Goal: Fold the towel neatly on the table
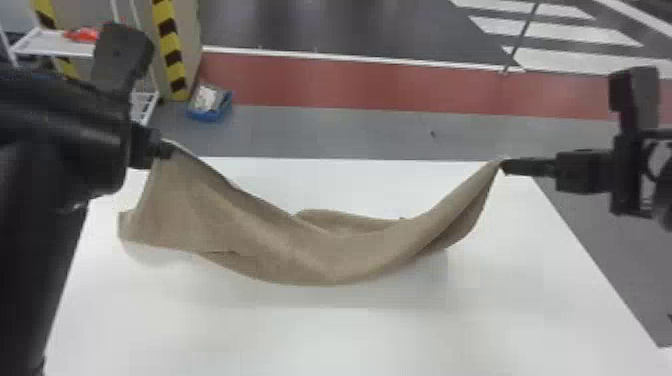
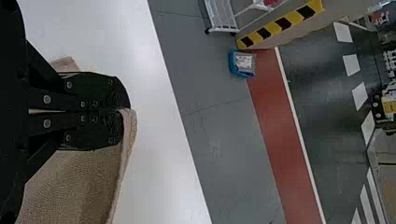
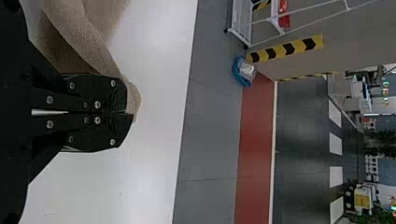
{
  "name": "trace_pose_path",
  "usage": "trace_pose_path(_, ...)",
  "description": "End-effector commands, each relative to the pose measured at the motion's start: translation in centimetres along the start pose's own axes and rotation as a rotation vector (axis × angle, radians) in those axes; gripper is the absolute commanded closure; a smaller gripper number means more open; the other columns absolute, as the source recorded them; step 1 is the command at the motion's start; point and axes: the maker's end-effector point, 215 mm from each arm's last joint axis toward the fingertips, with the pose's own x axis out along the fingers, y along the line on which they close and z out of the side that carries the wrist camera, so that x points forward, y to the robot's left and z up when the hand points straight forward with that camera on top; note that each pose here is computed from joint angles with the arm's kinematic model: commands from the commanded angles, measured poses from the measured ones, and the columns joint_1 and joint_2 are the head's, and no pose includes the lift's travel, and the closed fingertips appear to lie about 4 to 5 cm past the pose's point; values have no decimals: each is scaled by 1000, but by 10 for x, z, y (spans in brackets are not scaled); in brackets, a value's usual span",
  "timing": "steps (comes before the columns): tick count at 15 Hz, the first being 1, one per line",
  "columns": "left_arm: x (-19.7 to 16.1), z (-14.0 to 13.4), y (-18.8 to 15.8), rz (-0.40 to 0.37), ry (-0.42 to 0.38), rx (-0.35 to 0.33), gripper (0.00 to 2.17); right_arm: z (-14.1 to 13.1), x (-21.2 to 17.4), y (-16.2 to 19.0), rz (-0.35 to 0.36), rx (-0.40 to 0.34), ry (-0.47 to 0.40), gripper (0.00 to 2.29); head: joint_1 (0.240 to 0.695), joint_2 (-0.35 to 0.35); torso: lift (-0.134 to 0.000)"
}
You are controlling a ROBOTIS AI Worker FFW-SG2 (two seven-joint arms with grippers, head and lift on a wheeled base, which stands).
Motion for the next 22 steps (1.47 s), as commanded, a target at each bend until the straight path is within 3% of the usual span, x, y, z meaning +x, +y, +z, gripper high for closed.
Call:
trace_pose_path(1,15,55,10,-9,-23,10,1413,36,13,-14,-25,16,2,1345,615,-154,-124)
trace_pose_path(4,36,125,11,-14,-101,59,1409,88,18,-37,-71,56,-19,1349,546,-157,-124)
trace_pose_path(6,34,164,23,6,-146,65,1413,125,9,-45,-91,63,-50,1349,472,-168,-124)
trace_pose_path(7,28,173,29,3,-162,46,1409,139,-2,-53,-105,70,-66,1349,450,-169,-124)
trace_pose_path(9,9,178,39,-13,-201,-3,1409,136,-29,-77,-127,90,-59,1349,392,-173,-124)
trace_pose_path(11,-8,128,45,-38,-201,-63,1409,89,-58,-77,-100,97,-40,1349,371,-186,-124)
trace_pose_path(13,-21,44,60,-5,-180,-75,1409,14,-85,-65,-70,76,-5,1349,390,-199,-124)
trace_pose_path(14,-25,6,57,-18,-165,-87,1413,-22,-93,-57,-52,73,19,1349,419,-198,-124)
trace_pose_path(16,-34,-75,54,-23,-134,-113,1409,-80,-107,-40,-1,82,22,1349,554,-187,-124)
trace_pose_path(19,-48,-152,48,-24,-116,-86,1409,-136,-115,-9,80,74,28,1349,695,-172,-124)
trace_pose_path(22,-57,-201,50,-23,-111,-40,1409,-175,-120,14,158,27,19,1349,695,-143,-124)
